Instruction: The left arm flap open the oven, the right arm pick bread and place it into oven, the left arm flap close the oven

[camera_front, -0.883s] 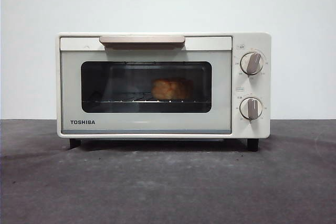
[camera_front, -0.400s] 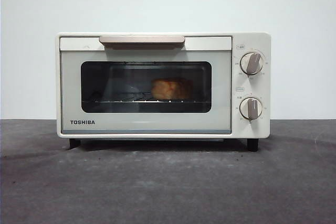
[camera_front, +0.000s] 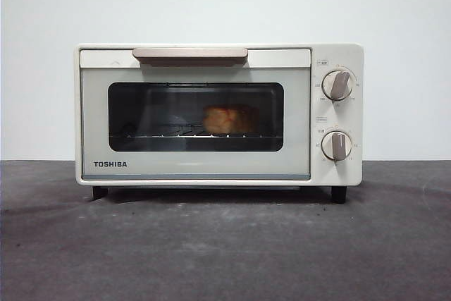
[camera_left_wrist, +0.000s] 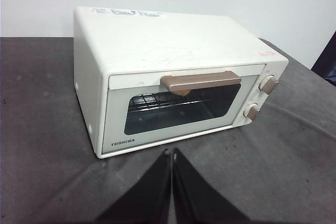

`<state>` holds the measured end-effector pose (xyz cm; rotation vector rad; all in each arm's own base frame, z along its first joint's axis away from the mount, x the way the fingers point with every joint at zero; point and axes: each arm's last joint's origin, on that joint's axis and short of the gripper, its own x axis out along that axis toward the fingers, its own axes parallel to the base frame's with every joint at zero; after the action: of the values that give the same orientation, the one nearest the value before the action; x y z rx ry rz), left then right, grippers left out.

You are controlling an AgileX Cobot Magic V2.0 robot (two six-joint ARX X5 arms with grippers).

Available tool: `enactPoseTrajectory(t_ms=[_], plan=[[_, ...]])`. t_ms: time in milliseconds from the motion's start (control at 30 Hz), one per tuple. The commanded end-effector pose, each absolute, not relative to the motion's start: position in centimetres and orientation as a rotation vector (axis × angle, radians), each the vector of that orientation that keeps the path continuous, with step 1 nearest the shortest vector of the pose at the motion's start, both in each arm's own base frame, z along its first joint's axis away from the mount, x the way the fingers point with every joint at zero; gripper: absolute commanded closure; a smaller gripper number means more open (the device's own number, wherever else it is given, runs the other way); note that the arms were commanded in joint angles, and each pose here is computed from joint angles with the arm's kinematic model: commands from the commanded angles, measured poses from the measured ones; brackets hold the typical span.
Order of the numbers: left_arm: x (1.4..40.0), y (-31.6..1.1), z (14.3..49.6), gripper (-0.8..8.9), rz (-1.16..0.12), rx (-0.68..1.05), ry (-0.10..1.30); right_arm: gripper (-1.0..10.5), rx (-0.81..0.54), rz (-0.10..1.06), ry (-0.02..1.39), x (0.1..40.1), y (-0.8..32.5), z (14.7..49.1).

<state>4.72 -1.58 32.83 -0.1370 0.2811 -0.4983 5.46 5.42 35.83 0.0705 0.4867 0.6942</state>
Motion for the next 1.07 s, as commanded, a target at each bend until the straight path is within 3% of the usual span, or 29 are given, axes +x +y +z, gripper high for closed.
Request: enactPoseTrajectory(t_ms=[33,233,433,700,1067], plan=[[4.3,-1.6,33.1,8.03,-0.504,-0.114,0.240,9.4,0.068,0.705,0.460,5.4,5.4,36.4],[5.3,-1.6,30.4,8.03,-0.509,-0.093,0.119,9.4,0.068,0.705,0.460,5.4,5.4,36.4],[6.7,-1.5,23.3,8.03,-0.476,-0.086,0.081,9.4,0.068,0.705,0.460,5.4,5.4,36.4],[9.1,-0.5,16.0,8.03,-0.192,-0.159,0.209,9.4,0.068,0.705,0.458,5.4,5.4,36.4],[9.6,0.4,14.9,8.03,0.102,-0.088,0.173,9.4,0.068,0.705,0.460,5.4,5.4,36.4]])
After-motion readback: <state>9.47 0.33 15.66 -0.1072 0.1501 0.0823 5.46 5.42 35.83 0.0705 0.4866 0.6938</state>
